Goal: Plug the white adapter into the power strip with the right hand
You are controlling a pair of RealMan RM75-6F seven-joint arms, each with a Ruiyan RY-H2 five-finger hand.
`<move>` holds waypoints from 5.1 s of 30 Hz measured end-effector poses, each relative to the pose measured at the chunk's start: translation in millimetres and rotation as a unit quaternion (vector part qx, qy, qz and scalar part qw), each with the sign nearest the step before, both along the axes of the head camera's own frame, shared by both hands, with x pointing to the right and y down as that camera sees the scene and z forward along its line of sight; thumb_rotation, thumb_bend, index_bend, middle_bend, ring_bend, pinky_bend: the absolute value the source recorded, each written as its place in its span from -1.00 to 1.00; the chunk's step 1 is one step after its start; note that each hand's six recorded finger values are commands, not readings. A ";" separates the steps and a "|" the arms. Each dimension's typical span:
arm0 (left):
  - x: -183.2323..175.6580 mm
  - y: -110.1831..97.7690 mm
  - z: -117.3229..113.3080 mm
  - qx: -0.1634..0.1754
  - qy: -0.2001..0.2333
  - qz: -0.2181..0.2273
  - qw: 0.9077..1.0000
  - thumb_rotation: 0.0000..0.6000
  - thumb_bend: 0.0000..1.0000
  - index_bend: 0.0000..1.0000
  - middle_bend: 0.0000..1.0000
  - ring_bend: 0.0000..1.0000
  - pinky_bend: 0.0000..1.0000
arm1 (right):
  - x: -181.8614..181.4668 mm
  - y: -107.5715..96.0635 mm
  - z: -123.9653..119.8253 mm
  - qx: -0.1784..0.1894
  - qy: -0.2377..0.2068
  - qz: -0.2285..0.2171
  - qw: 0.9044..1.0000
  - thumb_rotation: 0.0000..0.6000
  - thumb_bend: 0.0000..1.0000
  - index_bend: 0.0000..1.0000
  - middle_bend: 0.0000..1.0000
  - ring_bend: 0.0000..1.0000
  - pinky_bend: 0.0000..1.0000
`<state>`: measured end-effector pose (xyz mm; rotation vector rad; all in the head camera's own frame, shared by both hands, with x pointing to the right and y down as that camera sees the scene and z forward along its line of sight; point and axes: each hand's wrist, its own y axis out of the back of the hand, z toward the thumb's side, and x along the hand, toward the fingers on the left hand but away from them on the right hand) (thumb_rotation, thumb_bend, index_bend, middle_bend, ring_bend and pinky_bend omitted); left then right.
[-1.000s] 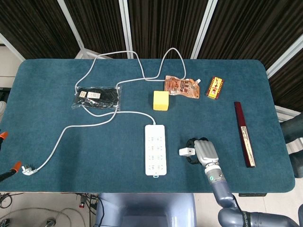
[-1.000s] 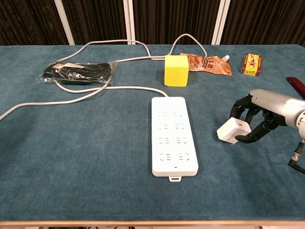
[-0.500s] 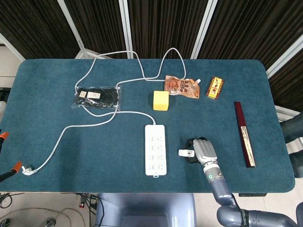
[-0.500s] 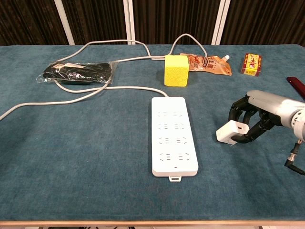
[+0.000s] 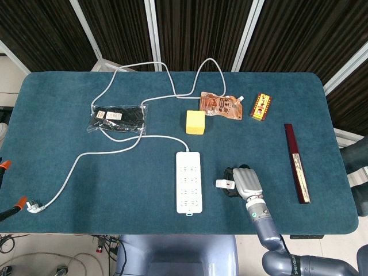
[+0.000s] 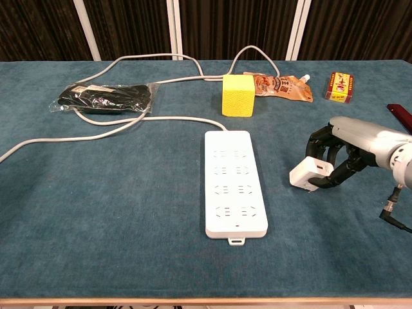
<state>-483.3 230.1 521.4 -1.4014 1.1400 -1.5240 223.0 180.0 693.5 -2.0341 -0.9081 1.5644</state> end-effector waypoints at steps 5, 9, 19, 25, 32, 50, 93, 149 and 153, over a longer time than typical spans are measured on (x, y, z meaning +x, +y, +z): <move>0.1 0.0 0.5 -0.001 0.000 0.000 1.000 1.00 -0.66 -0.77 -0.92 -1.00 -1.00 | -2.9 -2.3 -3.9 0.001 0.013 -0.034 0.999 1.00 0.07 0.48 0.12 -0.04 -0.64; 0.0 -0.1 0.7 -0.001 0.001 0.000 1.000 1.00 -0.66 -0.77 -0.92 -1.00 -1.00 | -7.0 -6.8 -8.5 0.004 0.020 -0.051 0.999 1.00 0.09 0.51 0.15 0.10 -0.39; -0.4 -0.1 0.8 -0.002 0.000 -0.001 1.000 1.00 -0.66 -0.77 -0.92 -1.00 -1.00 | -14.0 -21.6 -14.1 0.009 0.035 -0.056 0.998 1.00 0.14 0.56 0.23 0.43 0.40; 0.8 0.2 1.4 -0.003 -0.001 0.001 1.000 1.00 -0.66 -0.77 -0.92 -1.00 -1.00 | -25.8 -33.1 -20.5 0.021 0.048 -0.073 0.996 1.00 0.24 0.56 0.24 0.62 0.62; 1.5 0.5 2.2 -0.004 -0.002 0.002 1.000 1.00 -0.66 -0.77 -0.92 -1.00 -1.00 | -43.4 -43.2 -29.1 0.021 0.060 -0.090 0.994 1.00 0.32 0.56 0.24 0.69 0.65; 0.4 0.2 1.9 -0.003 -0.002 0.000 1.000 1.00 -0.66 -0.77 -0.92 -1.00 -1.00 | -84.4 -52.1 -39.2 -0.071 0.076 -0.101 0.989 1.00 0.33 0.56 0.28 0.71 0.65; -2.2 -0.8 2.5 -0.005 -0.003 -0.004 1.000 1.00 -0.66 -0.77 -0.92 -1.00 -1.00 | -138.9 -95.6 -18.0 -0.065 0.092 -0.095 0.989 1.00 0.33 0.58 0.30 0.71 0.65; -2.8 -1.6 3.3 -0.005 -0.005 -0.004 1.000 1.00 -0.66 -0.77 -0.92 -1.00 -1.00 | -136.9 -93.5 -17.3 -0.077 0.107 -0.108 0.985 1.00 0.33 0.60 0.31 0.71 0.65; -2.8 -1.5 3.5 -0.005 -0.006 -0.004 1.000 1.00 -0.66 -0.77 -0.92 -1.00 -1.00 | -136.6 -94.0 -17.6 -0.077 0.109 -0.109 0.985 1.00 0.33 0.61 0.31 0.71 0.65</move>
